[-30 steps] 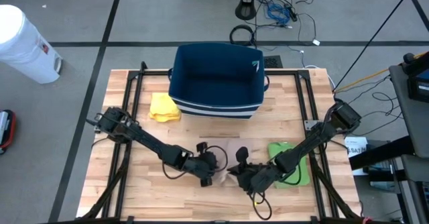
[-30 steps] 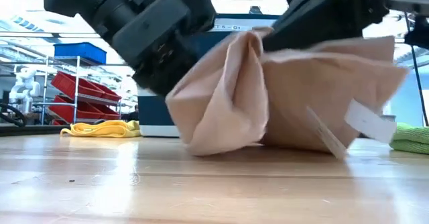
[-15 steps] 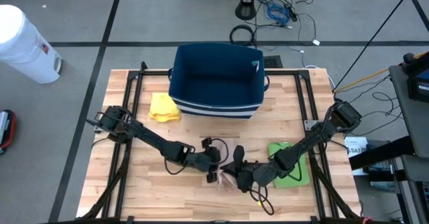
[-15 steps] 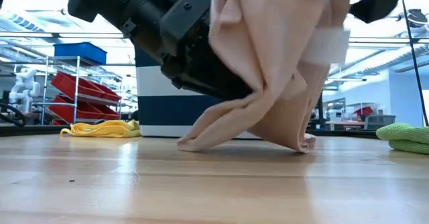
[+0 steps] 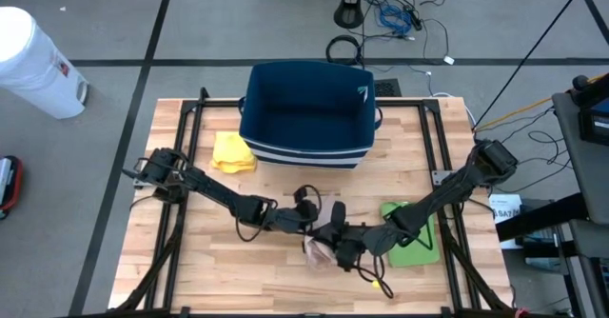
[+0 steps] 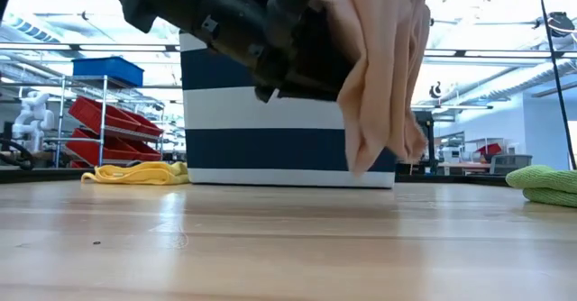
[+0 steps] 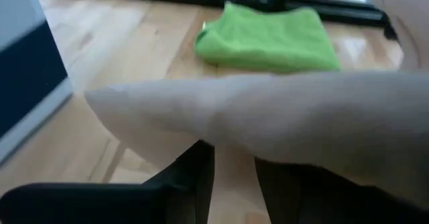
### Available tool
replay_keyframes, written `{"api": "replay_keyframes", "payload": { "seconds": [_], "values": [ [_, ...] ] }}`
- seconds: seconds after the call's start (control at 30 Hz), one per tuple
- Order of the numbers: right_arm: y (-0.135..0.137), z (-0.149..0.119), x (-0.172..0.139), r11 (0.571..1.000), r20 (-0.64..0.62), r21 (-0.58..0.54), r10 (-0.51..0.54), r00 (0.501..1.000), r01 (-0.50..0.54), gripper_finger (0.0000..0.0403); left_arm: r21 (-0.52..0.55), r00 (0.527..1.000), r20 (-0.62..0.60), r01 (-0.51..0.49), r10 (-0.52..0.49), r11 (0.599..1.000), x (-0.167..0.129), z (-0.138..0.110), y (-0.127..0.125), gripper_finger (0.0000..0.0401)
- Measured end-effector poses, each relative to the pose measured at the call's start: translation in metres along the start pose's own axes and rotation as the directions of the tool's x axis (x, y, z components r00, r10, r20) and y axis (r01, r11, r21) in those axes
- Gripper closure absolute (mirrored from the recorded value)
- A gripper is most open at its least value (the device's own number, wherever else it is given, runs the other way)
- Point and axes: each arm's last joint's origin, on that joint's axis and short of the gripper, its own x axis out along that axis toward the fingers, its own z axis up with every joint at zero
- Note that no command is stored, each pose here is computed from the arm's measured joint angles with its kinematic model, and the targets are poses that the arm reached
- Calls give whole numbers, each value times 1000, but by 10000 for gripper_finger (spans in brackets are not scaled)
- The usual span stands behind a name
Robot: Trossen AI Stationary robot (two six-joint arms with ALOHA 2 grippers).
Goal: Fold towel
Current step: Fold the light pink towel
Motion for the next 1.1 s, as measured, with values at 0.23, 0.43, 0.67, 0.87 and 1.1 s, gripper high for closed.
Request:
{"api": "replay_keyframes", "payload": {
  "seconds": [0.23, 0.43, 0.67, 0.87, 1.1],
  "values": [
    [-9, -10, 1, 969, 84, 97, 221, 972, -229, 403, 38, 1000, -26, -11, 12, 999, 1, -2, 3, 289],
    [-4, -23, 12, 921, 112, 143, 348, 931, -361, 403, 17, 999, -38, -22, 23, 1000, 1, -3, 5, 289],
    [-1, -28, 17, 902, 144, 135, 392, 909, -411, 403, 20, 999, -37, -23, 23, 1000, 1, -3, 5, 289],
    [-2, -31, 18, 884, 163, 128, 428, 889, -449, 403, 41, 999, -32, -22, 23, 999, 2, -3, 5, 289],
    [-3, -34, 20, 883, 148, 130, 432, 890, -450, 403, 46, 998, -44, -37, 39, 998, 1, -4, 6, 289]
  ]
}}
